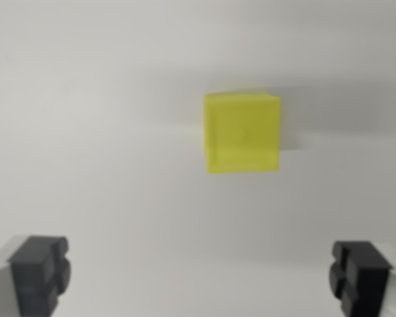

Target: Pick yellow cube

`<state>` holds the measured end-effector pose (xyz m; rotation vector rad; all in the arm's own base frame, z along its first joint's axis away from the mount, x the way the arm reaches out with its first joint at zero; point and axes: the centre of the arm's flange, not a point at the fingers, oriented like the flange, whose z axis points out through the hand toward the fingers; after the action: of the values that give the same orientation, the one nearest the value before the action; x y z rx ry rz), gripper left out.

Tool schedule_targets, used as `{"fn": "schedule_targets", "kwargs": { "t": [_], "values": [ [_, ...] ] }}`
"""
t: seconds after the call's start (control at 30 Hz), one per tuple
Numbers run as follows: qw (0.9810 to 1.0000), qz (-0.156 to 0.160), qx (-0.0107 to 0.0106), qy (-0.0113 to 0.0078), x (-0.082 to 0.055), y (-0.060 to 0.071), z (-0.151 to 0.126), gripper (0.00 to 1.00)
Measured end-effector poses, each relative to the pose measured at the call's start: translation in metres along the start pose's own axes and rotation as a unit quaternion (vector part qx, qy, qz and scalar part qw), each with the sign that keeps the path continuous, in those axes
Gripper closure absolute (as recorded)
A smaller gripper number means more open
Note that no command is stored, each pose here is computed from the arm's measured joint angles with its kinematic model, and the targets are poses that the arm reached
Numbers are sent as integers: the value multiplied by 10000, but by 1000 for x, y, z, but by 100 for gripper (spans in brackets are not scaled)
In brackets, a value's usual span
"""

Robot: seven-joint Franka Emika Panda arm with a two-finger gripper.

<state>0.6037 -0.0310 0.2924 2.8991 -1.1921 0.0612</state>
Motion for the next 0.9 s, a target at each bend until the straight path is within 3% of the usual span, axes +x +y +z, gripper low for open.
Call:
{"fn": "schedule_targets", "kwargs": {
  "t": [0.9],
  "values": [
    [9999,-41,-26,-99,13,8,67,0]
  ]
}}
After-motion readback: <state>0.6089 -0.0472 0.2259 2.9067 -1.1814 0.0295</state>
